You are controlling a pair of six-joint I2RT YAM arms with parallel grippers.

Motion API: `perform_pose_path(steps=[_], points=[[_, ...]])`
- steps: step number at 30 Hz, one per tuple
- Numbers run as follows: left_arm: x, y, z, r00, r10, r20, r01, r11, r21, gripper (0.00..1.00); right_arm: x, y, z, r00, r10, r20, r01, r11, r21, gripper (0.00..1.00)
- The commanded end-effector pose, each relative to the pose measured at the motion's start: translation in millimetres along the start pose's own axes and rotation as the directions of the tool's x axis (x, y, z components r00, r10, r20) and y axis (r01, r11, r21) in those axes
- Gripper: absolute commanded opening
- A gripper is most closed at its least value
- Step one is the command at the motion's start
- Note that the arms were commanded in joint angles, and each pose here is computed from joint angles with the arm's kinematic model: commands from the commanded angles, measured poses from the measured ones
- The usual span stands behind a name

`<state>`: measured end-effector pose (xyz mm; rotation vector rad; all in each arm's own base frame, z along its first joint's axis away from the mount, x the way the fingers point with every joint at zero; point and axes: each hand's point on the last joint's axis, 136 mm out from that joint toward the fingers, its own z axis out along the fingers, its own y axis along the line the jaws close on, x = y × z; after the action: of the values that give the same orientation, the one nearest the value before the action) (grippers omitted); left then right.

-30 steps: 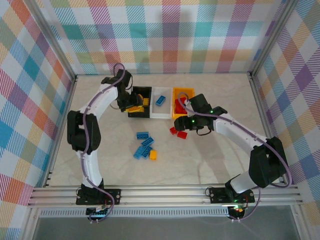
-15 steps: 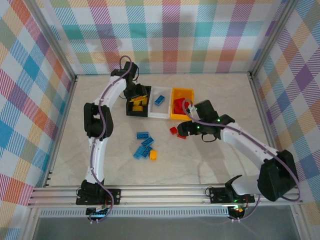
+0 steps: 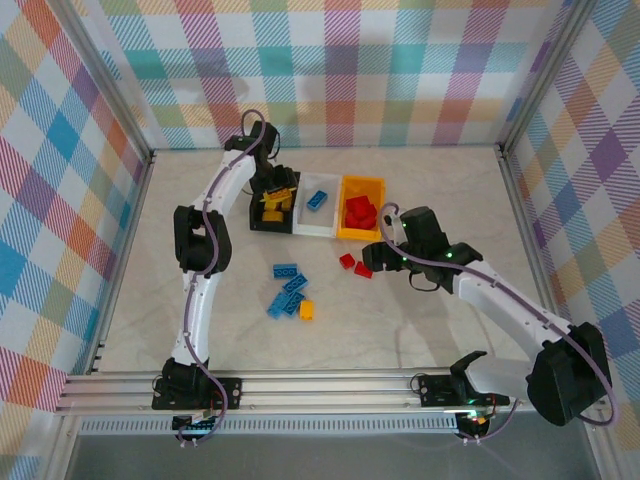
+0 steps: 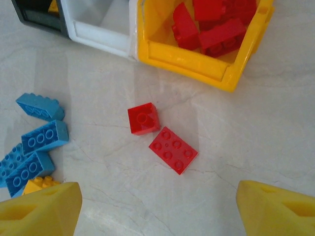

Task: Sort the legos into containers by color

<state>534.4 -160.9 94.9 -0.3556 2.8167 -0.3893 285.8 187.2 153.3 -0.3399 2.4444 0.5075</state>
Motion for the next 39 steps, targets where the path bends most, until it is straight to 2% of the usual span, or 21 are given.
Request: perform_pose_path(steps=[1,2,3,10,17,19,25,30,39], points=[[-2.5,6.7,-8.8,1.000,-0.017,-0.007,0.017,1.000,-0.007,0.75,1.7,8.3,2.5,0.996,0.028,-0.081,-0.031,0.999,-0.038,0.91],[-3.5,6.1,-11.9,1.000,-0.014,-0.002,0.014,1.000,-0.004,0.77,3.4,9.8,4.3,0.994,0.037,-0.107,-0.041,0.998,-0.043,0.99],[-3.2,5.6,-12.8,1.000,-0.011,-0.003,0.011,1.000,-0.001,0.78,4.6,10.8,5.6,0.991,0.045,-0.127,-0.051,0.998,-0.045,1.00],[-1.0,0.2,-38.1,1.000,0.017,0.009,-0.017,1.000,0.018,0.83,15.0,18.8,15.3,0.964,0.103,-0.244,-0.123,0.990,-0.068,1.00],[30.3,6.4,-84.1,0.998,0.048,0.038,-0.050,0.998,0.034,0.85,51.2,10.4,37.3,0.843,0.176,-0.508,-0.182,0.983,0.039,0.93],[45.2,13.0,-94.6,0.998,0.045,0.040,-0.047,0.998,0.037,0.85,54.9,10.1,45.7,0.818,0.182,-0.546,-0.186,0.981,0.048,0.91],[101.4,35.9,-116.5,0.999,0.044,0.002,-0.044,0.998,0.039,0.86,57.7,-5.2,67.1,0.793,0.205,-0.574,-0.157,0.979,0.133,0.86],[137.8,55.3,-126.1,0.998,0.052,-0.020,-0.051,0.998,0.026,0.87,56.0,-9.8,83.0,0.783,0.260,-0.566,-0.189,0.965,0.181,0.79],[170.4,76.4,-136.0,0.998,0.060,-0.035,-0.060,0.998,0.003,0.89,49.5,-16.1,107.2,0.770,0.315,-0.555,-0.207,0.946,0.250,0.78]])
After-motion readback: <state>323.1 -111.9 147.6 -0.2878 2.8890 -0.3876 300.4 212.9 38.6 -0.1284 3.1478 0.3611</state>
